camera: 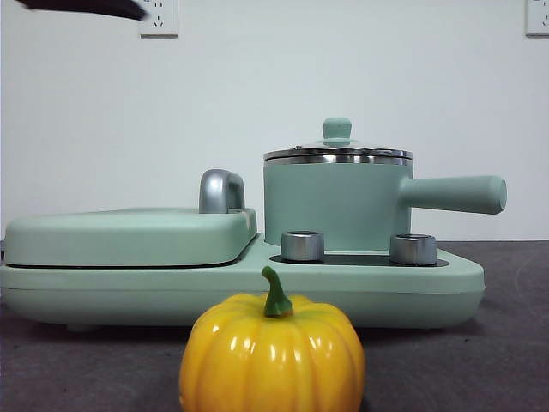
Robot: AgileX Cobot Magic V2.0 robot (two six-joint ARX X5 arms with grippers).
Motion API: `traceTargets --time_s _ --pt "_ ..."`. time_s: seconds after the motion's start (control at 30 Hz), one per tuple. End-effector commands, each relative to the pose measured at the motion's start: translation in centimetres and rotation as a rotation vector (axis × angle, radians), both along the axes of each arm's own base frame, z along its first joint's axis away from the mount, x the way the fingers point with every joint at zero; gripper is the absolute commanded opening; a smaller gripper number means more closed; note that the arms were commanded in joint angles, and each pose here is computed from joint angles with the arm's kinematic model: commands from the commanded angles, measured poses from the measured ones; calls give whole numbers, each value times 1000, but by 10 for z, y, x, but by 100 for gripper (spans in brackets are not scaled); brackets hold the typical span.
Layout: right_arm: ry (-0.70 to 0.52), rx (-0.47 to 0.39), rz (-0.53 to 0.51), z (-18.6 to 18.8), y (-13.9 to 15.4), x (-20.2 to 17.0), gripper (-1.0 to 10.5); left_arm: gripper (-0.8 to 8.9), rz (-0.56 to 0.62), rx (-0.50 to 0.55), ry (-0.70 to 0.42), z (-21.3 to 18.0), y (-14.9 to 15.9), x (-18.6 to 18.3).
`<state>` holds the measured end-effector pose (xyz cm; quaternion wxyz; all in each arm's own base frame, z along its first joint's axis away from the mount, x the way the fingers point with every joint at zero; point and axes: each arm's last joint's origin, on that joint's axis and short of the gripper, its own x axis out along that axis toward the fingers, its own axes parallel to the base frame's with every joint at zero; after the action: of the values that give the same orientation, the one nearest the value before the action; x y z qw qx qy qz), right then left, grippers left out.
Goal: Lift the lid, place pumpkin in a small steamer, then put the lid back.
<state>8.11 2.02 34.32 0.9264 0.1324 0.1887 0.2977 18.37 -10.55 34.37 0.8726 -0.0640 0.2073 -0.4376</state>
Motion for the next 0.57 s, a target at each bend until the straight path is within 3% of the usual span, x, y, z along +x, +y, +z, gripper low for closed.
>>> traceTargets --time_s 0.03,0.3,0.57 --pt "-22 -8 8 5 0 -1 429 490 -60 44 -51 10 -20 17" --pt "-21 -7 8 5 0 -1 429 490 -129 162 -78 22 -87 77" --pt "-22 -8 8 5 0 -1 429 491 -132 205 -67 8 -144 129"
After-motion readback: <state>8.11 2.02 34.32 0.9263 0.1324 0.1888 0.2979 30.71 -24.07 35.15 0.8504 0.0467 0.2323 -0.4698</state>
